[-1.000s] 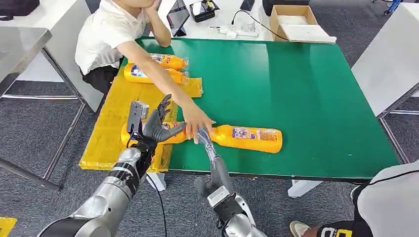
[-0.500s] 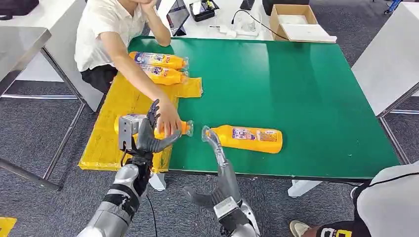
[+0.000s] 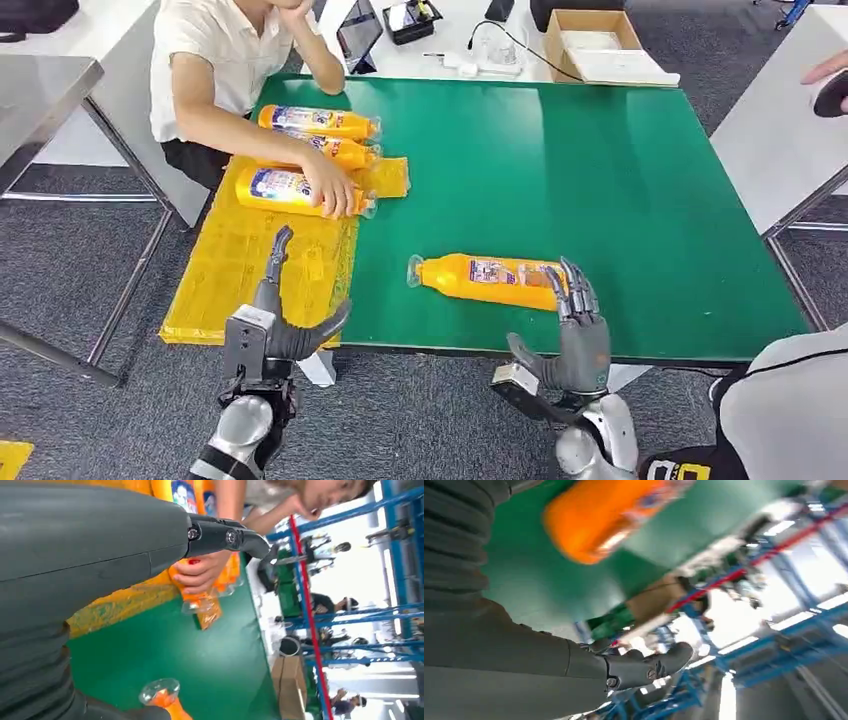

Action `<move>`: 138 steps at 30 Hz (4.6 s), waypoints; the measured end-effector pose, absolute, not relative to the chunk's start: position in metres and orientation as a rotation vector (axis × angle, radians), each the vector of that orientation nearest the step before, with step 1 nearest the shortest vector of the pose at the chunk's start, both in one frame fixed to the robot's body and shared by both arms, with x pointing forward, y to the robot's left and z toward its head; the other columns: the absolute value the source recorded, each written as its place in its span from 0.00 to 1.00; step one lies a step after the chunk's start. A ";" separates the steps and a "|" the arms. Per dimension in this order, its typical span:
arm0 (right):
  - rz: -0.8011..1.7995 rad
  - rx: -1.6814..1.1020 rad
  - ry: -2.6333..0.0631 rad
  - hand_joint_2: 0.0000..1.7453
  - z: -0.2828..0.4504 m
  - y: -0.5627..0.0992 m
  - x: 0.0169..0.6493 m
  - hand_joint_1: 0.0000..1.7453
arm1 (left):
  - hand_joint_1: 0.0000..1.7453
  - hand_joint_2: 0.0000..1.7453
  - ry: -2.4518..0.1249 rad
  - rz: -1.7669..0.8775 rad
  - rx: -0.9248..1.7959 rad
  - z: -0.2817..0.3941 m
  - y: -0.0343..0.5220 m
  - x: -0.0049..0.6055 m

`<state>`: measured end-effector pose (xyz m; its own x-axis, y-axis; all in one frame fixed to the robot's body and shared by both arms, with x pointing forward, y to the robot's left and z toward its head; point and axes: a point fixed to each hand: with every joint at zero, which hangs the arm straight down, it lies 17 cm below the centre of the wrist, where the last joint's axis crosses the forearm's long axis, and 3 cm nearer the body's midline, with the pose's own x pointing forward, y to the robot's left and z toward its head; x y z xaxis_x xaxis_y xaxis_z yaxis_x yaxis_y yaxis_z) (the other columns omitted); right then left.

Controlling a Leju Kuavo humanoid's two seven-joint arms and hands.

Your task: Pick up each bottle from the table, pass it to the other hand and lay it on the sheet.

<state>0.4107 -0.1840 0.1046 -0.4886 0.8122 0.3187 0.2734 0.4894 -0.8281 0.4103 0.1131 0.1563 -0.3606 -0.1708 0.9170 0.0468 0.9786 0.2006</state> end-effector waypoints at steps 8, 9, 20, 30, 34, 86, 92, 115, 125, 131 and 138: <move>0.937 -0.947 -1.910 1.00 0.086 -0.219 0.420 0.00 | 0.00 1.00 -1.956 -0.222 0.094 0.166 0.115 0.401; 0.937 -0.948 -1.905 1.00 0.085 -0.221 0.420 0.00 | 0.00 1.00 -1.956 -0.222 0.094 0.166 0.116 0.400; 0.928 -0.951 -1.808 1.00 0.067 -0.238 0.443 0.00 | 0.00 1.00 -1.978 -0.253 0.062 0.171 0.104 0.396; 1.020 -0.936 -1.692 1.00 0.050 -0.232 0.487 0.00 | 0.00 1.00 -2.002 -0.297 -0.028 0.184 0.076 0.400; 1.053 -0.946 -1.658 1.00 0.051 -0.230 0.502 0.00 | 0.00 1.00 -2.004 -0.313 -0.066 0.187 0.064 0.401; 1.225 -0.708 -1.332 1.00 0.000 -0.217 0.524 1.00 | 0.00 1.00 -1.901 -0.315 -0.345 0.185 0.019 0.400; 1.181 -0.690 -1.379 1.00 0.004 -0.217 0.523 1.00 | 0.00 1.00 -1.894 -0.307 -0.359 0.185 0.018 0.400; 0.576 -0.301 -1.687 1.00 0.038 -0.199 0.506 1.00 | 0.00 1.00 -1.892 -0.019 -0.320 0.186 0.054 0.415; 0.343 -0.208 -1.797 1.00 0.072 -0.195 0.505 1.00 | 0.00 1.00 -1.797 0.125 -0.393 0.175 0.063 0.421; 0.345 -0.084 -1.829 1.00 0.080 -0.162 0.493 1.00 | 0.00 1.00 -1.622 0.106 -0.704 0.163 0.028 0.406; 0.496 0.134 -1.835 1.00 0.083 -0.085 0.465 1.00 | 0.00 1.00 -1.608 -0.014 -0.772 0.160 0.005 0.392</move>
